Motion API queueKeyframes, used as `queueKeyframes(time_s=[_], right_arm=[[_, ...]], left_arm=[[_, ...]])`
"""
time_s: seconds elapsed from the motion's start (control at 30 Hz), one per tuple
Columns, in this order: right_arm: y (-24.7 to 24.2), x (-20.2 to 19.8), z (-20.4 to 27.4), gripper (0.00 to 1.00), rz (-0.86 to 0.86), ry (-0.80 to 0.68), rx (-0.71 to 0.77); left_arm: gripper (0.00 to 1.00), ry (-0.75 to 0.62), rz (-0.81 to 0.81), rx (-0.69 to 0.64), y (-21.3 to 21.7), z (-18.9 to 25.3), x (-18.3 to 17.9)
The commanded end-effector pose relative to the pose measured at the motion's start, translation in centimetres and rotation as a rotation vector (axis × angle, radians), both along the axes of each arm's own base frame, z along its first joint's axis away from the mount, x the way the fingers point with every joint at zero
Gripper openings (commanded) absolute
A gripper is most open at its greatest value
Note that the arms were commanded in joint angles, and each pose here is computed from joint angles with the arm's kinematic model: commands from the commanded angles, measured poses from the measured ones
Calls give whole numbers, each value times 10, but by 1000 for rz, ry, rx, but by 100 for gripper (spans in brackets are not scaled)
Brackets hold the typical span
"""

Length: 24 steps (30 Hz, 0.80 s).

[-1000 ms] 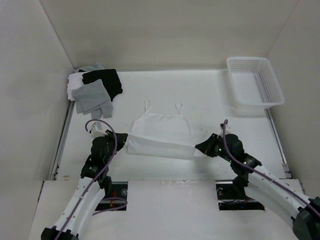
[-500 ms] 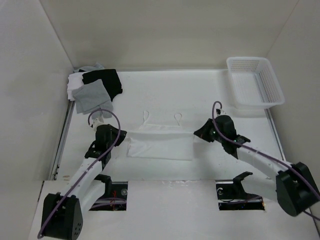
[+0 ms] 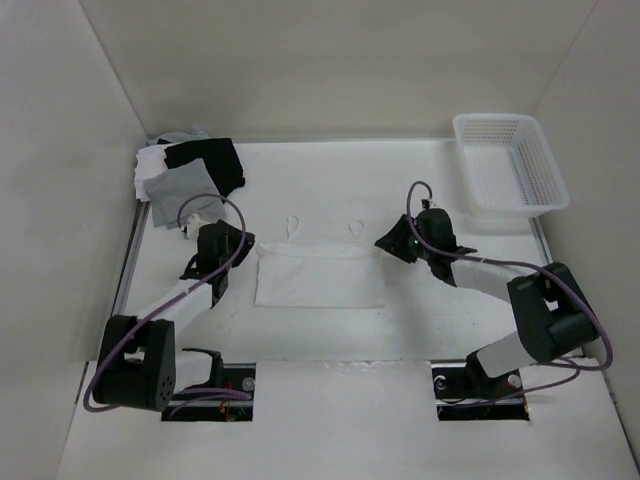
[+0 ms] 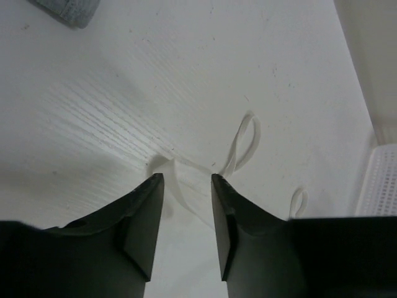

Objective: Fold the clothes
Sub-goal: Fold the tank top

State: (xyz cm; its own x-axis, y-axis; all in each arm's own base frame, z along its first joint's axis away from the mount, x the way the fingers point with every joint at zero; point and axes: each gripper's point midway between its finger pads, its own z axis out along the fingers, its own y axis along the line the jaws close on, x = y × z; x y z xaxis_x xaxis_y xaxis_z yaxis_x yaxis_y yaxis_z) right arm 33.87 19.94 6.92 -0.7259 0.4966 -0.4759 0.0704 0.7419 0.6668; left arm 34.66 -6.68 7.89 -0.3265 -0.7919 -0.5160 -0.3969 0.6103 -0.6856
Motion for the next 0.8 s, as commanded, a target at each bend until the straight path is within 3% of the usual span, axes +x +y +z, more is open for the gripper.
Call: queueKeyframes(time_s=[0.0,0.13,0.33,0.4,0.5,0.77], right_arm=[[0,3,30,48,-21,-131,49],[-8,-48,11,51,-30,-106,9],[-21,-107,-22,30,-70,23,-111],[-27,-118,-25,34,-84,39,-159],[-34,-127,-23,52,-113,52,-186],[-21,-133,-28,54,-72,92,-172]], left_arm=[[38,-167,14,-3,1,42,2],[35,-85,-50,58,-4,22,-49],[36,142,-58,101,4,-28,-119],[38,194,-63,99,3,-39,-130],[40,236,-89,88,-5,-48,-136],[39,317,-127,93,-17,-63,-144]])
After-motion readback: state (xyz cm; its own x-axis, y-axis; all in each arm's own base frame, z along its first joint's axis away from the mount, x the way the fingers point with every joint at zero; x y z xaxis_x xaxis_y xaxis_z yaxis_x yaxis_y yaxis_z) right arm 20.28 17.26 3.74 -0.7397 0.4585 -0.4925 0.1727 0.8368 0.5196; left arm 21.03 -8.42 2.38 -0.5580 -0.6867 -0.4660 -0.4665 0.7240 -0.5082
